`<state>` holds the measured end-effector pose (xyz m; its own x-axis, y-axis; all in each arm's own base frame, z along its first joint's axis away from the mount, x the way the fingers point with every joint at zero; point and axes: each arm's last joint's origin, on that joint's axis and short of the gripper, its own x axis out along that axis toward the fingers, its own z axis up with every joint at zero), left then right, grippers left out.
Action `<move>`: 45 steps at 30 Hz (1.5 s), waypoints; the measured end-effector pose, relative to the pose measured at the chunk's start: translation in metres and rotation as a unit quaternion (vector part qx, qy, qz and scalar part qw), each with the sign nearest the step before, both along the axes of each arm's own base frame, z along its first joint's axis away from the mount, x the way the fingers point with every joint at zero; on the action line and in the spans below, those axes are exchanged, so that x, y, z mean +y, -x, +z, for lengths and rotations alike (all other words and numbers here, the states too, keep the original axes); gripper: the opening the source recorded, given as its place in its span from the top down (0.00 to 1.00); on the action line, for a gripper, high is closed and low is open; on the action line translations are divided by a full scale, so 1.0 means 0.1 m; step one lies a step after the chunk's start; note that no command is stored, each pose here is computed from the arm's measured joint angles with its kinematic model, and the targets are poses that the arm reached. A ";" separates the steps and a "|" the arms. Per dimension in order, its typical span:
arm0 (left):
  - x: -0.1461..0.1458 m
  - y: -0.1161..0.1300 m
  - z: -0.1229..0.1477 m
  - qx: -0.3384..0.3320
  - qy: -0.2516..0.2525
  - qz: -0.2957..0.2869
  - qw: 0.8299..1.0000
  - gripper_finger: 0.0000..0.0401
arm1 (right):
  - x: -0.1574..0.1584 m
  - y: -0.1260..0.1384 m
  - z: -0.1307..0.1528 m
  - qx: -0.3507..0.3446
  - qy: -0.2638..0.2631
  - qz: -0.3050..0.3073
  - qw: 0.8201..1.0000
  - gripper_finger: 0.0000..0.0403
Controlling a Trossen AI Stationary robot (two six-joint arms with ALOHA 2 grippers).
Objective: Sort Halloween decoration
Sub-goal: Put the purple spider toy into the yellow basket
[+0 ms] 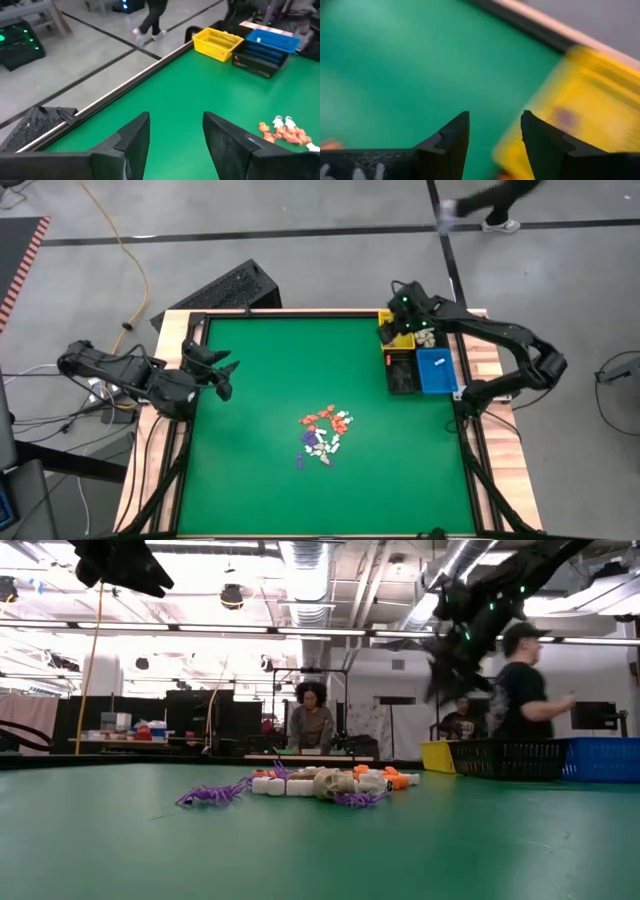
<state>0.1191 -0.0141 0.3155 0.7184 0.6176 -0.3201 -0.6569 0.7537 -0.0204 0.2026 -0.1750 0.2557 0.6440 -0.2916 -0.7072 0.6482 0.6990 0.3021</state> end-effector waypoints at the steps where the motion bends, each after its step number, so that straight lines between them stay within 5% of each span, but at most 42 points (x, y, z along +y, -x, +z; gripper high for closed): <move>1: 0.01 0.01 0.00 0.000 -0.001 0.002 1.000 0.56 | 0.09 -0.08 0.04 -0.022 0.001 0.039 0.999 0.51; 9: 0.02 -0.05 -0.02 -0.001 -0.016 0.042 0.999 0.56 | 1.14 -0.72 0.09 -0.086 0.065 0.282 0.953 0.54; 19: -0.03 -0.24 -0.04 0.000 -0.034 0.058 0.998 0.56 | 2.00 -1.42 -0.23 -0.192 0.229 0.337 0.893 0.54; 27: -0.01 -0.32 -0.09 0.027 -0.047 0.065 0.996 0.56 | 2.18 -1.77 -0.76 -0.182 0.210 0.381 0.882 0.54; 32: 0.01 -0.33 -0.10 0.046 -0.061 0.065 0.995 0.56 | 2.32 -2.10 -0.94 -0.173 0.207 0.448 0.852 0.54; 38: 0.04 -0.34 -0.10 0.061 -0.074 0.071 0.993 0.56 | 2.39 -2.44 -0.99 -0.157 0.135 0.526 0.825 0.54; 45: 0.06 -0.34 -0.10 0.077 -0.079 0.060 0.992 0.56 | 2.43 -2.51 -0.99 -0.081 0.119 0.604 0.784 0.54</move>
